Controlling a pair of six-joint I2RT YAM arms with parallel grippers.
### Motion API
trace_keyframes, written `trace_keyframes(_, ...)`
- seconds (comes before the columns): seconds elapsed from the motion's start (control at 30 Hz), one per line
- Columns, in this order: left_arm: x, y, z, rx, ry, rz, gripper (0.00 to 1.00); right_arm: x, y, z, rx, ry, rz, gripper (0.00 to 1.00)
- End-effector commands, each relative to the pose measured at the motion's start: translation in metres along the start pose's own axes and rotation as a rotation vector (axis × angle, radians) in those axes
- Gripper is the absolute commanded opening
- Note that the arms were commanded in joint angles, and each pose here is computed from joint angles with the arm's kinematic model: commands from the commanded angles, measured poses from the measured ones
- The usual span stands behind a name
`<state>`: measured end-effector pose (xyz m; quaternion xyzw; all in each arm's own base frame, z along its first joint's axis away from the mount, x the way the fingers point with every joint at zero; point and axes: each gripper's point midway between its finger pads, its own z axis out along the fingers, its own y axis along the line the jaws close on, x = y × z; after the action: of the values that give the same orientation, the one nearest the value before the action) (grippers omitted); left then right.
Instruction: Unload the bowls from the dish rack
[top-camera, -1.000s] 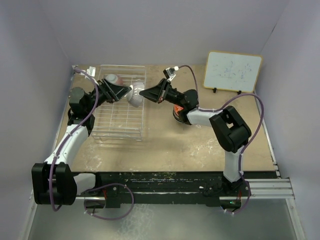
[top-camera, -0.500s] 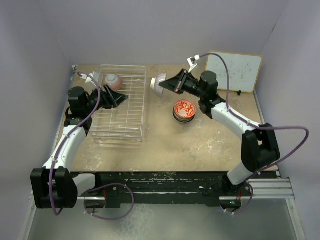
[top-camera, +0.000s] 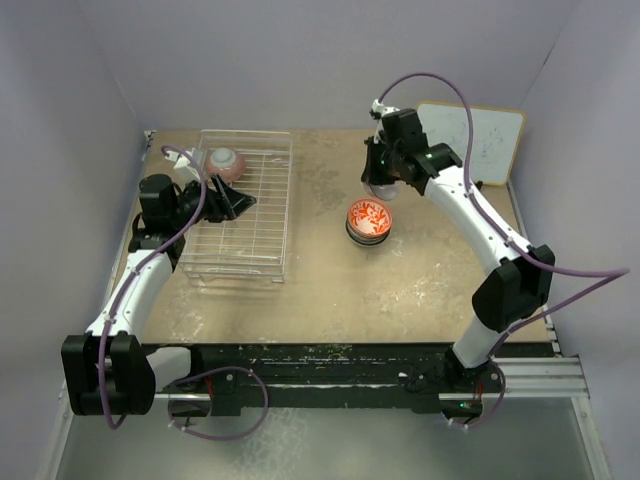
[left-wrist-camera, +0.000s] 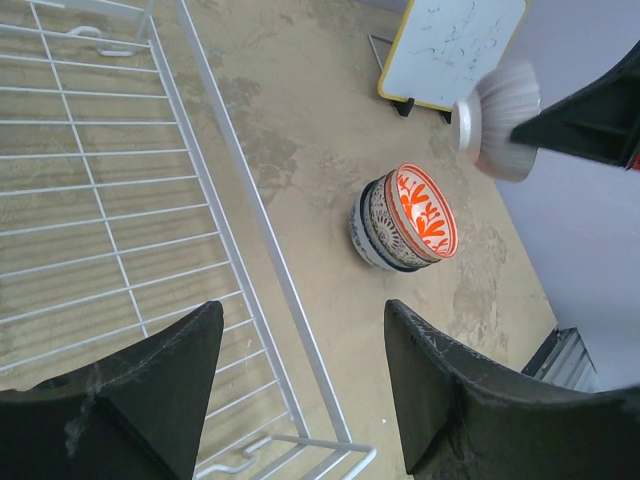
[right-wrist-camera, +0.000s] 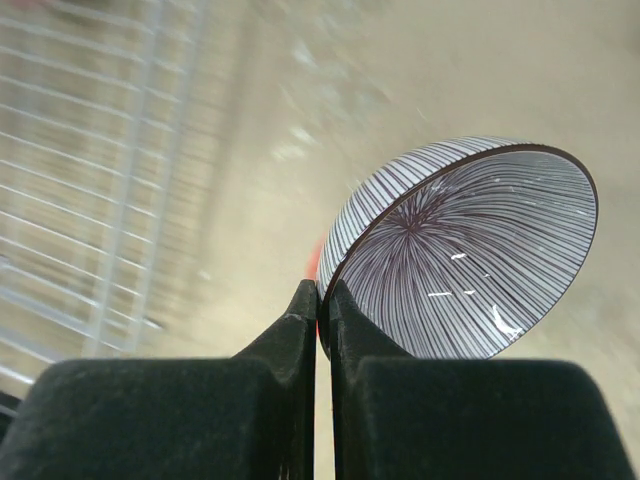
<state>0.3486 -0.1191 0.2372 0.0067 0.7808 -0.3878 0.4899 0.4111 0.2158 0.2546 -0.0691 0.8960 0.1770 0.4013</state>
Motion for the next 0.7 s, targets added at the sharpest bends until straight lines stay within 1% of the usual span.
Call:
trace_keyframes(0.0, -0.017, -0.004, 0.0, 0.007, -0.038, 0.068, 0.68, 0.032, -0.04, -0.022, 0.213, 0.142, -0.154, 0.0)
trace_keyframes(0.2, -0.012, 0.0, 0.002, 0.002, -0.015, 0.057, 0.68, 0.054, -0.041, -0.007, 0.311, 0.241, -0.245, 0.0)
trace_keyframes(0.33, -0.01, 0.002, 0.001, -0.007, -0.007, 0.059, 0.68, 0.056, -0.024, 0.007, 0.315, 0.237, -0.287, 0.0)
trace_keyframes(0.47, -0.007, 0.003, 0.001, -0.008, 0.003, 0.055, 0.68, 0.06, -0.017, 0.019, 0.319, 0.25, -0.302, 0.0)
trace_keyframes(0.67, -0.006, 0.003, 0.002, -0.008, 0.009, 0.053, 0.68, 0.069, -0.011, 0.021, 0.317, 0.281, -0.31, 0.0)
